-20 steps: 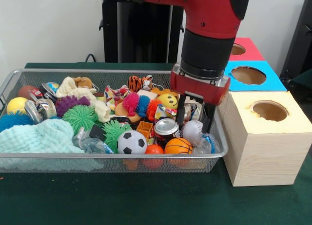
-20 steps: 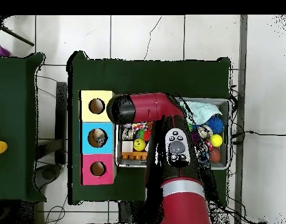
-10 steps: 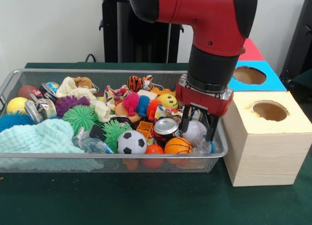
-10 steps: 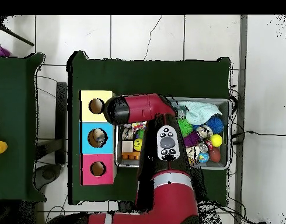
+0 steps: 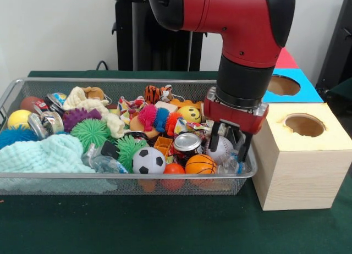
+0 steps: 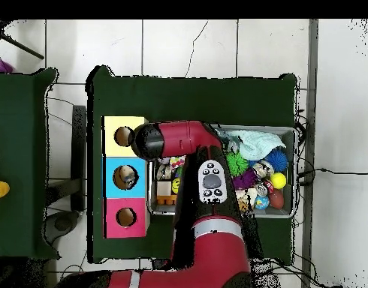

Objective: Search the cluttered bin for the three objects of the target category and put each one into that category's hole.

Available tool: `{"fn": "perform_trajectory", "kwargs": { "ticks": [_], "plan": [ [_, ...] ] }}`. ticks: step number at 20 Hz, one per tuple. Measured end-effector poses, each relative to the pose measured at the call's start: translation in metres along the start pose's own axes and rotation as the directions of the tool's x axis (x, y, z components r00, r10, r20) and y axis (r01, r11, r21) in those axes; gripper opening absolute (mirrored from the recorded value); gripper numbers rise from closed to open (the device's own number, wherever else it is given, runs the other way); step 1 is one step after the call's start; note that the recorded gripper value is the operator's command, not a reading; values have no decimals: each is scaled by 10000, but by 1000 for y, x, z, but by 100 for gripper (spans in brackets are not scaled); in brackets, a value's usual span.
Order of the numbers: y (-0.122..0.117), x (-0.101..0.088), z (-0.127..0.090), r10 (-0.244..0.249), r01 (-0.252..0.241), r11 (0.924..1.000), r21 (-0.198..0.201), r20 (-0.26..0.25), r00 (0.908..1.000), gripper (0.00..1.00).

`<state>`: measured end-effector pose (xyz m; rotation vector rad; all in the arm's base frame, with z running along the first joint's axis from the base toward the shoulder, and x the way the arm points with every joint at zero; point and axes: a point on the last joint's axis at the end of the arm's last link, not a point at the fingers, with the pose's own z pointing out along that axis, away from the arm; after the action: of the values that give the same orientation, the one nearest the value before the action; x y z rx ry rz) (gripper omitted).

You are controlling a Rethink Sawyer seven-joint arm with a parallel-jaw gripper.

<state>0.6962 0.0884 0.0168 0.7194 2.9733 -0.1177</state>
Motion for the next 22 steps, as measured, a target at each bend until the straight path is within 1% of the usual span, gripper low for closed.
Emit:
{"fn": "perform_trajectory", "kwargs": {
  "ticks": [14, 19, 22],
  "plan": [
    [21, 5, -3, 247, -251, 9992, -306, -150, 9996, 100],
    [22, 0, 3, 279, -281, 9989, -364, -62, 9996, 100],
    [23, -11, 5, 356, -349, 9983, -471, 148, 9993, 100]
  ]
}}
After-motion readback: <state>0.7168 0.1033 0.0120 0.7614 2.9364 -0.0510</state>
